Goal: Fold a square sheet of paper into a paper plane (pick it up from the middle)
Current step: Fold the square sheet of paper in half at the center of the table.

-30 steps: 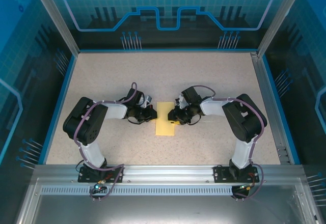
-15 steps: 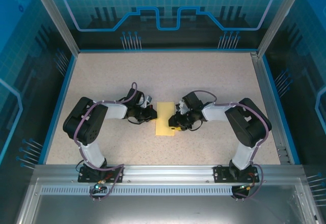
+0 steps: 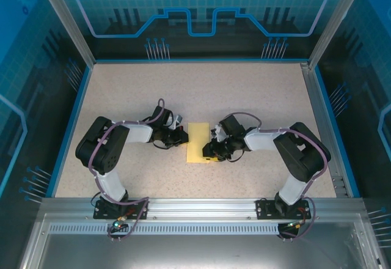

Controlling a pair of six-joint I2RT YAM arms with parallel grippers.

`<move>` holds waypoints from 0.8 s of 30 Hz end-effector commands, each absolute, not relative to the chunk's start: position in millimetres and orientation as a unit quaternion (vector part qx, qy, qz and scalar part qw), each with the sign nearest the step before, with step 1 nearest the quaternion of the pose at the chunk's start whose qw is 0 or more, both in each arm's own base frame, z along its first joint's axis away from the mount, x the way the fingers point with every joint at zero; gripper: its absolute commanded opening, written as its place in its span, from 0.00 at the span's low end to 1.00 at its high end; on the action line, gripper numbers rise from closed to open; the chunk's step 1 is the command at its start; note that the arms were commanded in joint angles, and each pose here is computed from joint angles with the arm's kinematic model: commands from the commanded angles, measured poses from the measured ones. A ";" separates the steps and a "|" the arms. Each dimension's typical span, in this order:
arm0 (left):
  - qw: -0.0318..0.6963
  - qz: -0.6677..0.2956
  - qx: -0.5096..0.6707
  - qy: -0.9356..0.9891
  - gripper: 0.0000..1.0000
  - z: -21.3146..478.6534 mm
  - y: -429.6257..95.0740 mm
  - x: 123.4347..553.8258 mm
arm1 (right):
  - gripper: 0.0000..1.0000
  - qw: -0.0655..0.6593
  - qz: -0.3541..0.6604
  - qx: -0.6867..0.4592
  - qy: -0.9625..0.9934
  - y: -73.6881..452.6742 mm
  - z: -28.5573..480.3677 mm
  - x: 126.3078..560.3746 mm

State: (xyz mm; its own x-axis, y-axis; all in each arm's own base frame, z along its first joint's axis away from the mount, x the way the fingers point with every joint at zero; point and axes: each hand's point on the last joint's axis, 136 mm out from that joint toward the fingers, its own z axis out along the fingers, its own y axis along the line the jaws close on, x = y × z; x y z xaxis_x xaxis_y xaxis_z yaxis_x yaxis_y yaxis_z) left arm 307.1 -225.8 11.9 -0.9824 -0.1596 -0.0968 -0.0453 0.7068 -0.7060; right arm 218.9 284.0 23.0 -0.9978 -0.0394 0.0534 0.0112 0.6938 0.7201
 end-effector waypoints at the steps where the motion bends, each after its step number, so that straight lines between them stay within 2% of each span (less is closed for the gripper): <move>1: 0.023 -0.329 -0.076 0.941 0.05 -18.5 -210.6 282.8 | 0.33 0.052 -0.386 0.013 -0.921 283.8 20.7 204.1; 15: 0.024 -0.330 -0.074 0.941 0.05 -14.8 -210.8 282.8 | 0.33 0.073 -0.374 0.001 -0.925 271.6 2.4 185.1; 24: 0.025 -0.333 -0.074 0.940 0.05 -12.1 -212.9 286.3 | 0.34 0.076 -0.390 0.040 -0.917 277.8 17.9 179.8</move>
